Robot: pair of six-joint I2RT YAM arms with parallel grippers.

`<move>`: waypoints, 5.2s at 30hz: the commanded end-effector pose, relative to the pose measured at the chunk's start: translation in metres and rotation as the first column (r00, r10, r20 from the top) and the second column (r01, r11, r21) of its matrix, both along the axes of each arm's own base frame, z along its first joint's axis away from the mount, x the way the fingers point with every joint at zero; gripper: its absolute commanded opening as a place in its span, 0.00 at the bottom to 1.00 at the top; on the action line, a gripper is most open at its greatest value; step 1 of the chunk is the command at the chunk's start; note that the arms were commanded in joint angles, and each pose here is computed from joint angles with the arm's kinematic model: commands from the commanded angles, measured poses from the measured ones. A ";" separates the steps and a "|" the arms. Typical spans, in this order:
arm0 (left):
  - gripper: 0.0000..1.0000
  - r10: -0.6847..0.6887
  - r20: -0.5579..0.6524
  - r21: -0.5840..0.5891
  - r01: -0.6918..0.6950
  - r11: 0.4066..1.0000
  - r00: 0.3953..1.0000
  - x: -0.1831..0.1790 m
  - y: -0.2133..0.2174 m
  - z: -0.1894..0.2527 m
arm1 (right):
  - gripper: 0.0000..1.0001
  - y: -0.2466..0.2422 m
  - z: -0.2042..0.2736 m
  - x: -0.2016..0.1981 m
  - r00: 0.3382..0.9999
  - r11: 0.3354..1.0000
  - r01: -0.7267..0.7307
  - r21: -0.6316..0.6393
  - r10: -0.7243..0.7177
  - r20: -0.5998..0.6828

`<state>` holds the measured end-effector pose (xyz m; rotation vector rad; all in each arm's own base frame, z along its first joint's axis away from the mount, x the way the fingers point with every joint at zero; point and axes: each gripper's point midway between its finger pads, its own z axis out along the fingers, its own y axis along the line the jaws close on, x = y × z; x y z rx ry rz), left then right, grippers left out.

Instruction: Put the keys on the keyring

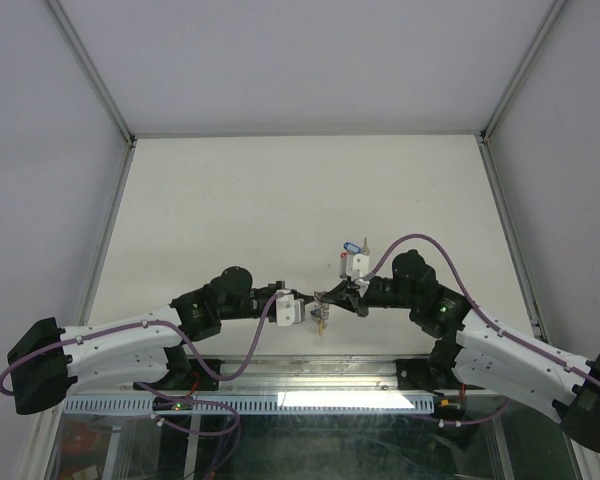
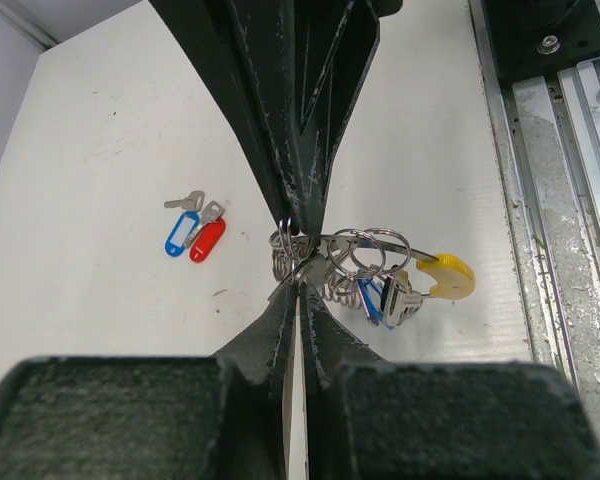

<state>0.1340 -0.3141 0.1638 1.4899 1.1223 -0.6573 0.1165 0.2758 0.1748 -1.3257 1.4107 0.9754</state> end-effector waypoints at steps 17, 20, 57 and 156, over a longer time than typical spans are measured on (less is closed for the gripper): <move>0.00 -0.023 0.018 -0.061 0.024 0.998 1.000 0.000 -0.013 0.024 | 0.00 0.009 0.048 0.009 0.996 0.945 0.064 0.322 -0.078 0.031; 0.00 -0.028 0.011 -0.066 0.028 0.997 1.000 -0.001 -0.014 0.023 | 0.00 0.010 0.048 0.011 0.996 0.935 0.077 0.347 -0.090 0.023; 0.23 -0.012 -0.058 -0.255 -0.003 0.967 0.998 -0.009 -0.010 0.047 | 0.00 0.002 0.057 -0.004 0.997 0.901 0.023 0.433 -0.055 0.060; 0.00 -0.028 0.106 0.584 -0.039 0.811 0.994 0.033 0.019 0.037 | 0.31 0.041 0.039 0.024 0.997 0.942 0.028 0.334 -0.051 0.062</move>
